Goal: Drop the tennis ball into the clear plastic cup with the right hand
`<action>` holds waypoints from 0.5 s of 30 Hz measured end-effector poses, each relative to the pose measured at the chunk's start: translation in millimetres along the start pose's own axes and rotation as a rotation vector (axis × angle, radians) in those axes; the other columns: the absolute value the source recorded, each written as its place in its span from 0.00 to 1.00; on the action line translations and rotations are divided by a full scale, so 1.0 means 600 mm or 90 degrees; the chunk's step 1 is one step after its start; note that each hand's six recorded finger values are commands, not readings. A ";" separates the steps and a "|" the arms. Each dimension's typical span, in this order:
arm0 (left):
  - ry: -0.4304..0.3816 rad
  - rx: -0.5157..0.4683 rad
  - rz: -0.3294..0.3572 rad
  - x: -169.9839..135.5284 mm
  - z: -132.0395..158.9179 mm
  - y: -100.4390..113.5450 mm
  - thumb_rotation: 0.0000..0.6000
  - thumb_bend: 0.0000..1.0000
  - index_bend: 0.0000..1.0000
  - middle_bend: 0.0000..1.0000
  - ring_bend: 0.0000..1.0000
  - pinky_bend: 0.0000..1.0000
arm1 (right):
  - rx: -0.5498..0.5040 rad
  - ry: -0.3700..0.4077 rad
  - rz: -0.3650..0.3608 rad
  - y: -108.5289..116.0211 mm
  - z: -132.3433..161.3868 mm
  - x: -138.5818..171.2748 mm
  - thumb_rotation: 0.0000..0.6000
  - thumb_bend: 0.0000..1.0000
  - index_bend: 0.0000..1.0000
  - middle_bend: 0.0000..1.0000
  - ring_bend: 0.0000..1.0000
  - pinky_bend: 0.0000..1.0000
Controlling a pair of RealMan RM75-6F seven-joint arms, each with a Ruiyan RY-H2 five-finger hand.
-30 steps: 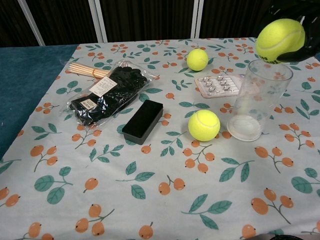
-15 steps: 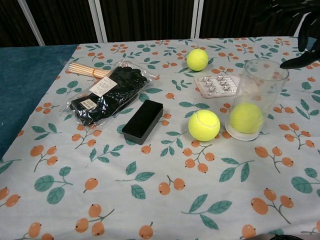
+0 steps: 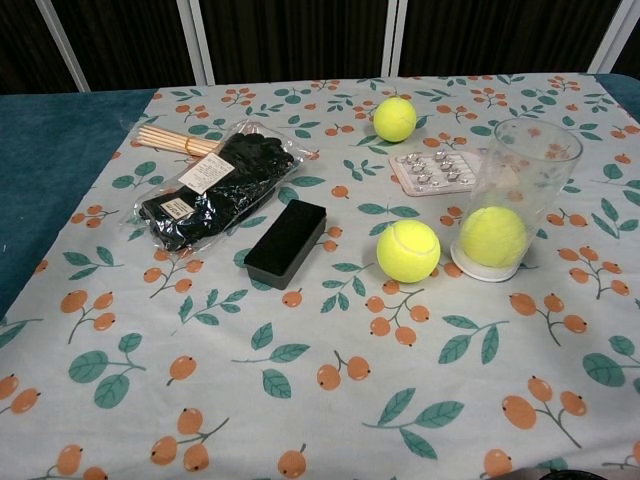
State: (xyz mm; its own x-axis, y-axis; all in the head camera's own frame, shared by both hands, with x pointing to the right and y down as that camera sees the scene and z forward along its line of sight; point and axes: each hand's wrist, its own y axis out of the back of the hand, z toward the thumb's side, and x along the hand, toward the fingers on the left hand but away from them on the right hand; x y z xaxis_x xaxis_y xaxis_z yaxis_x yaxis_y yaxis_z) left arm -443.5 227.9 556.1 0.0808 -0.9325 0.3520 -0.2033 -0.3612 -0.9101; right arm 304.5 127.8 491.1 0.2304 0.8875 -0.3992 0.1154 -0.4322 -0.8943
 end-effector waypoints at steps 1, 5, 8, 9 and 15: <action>-0.001 0.000 0.000 0.000 0.001 0.000 1.00 0.20 0.00 0.00 0.00 0.01 | 0.007 -0.012 -0.015 0.000 -0.016 0.017 1.00 0.16 0.00 0.02 0.12 0.29; -0.006 0.004 0.000 0.000 0.006 -0.002 1.00 0.20 0.00 0.00 0.00 0.01 | 0.036 -0.098 -0.055 -0.025 -0.107 0.111 1.00 0.16 0.00 0.00 0.10 0.26; -0.005 0.007 0.000 0.000 0.007 -0.003 1.00 0.20 0.00 0.00 0.00 0.01 | 0.056 -0.125 -0.055 -0.059 -0.147 0.154 1.00 0.16 0.00 0.00 0.08 0.23; -0.005 0.008 0.000 0.000 0.007 -0.003 1.00 0.20 0.00 0.00 0.00 0.01 | 0.062 -0.130 -0.054 -0.070 -0.156 0.163 1.00 0.16 0.00 0.00 0.07 0.22; -0.016 0.023 -0.007 -0.003 0.011 -0.007 1.00 0.20 0.00 0.00 0.00 0.00 | 0.093 -0.153 -0.042 -0.145 -0.199 0.206 1.00 0.16 0.00 0.00 0.06 0.21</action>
State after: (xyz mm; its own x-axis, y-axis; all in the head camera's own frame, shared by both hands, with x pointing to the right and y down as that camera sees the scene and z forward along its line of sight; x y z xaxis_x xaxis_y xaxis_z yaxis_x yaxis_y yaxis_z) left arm -436.1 230.9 557.9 0.1069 -0.9281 0.3566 -0.1674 -0.3703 -0.9137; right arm 438.1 255.7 543.5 -0.0102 0.9326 -0.3607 -0.0216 -0.3609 -0.9324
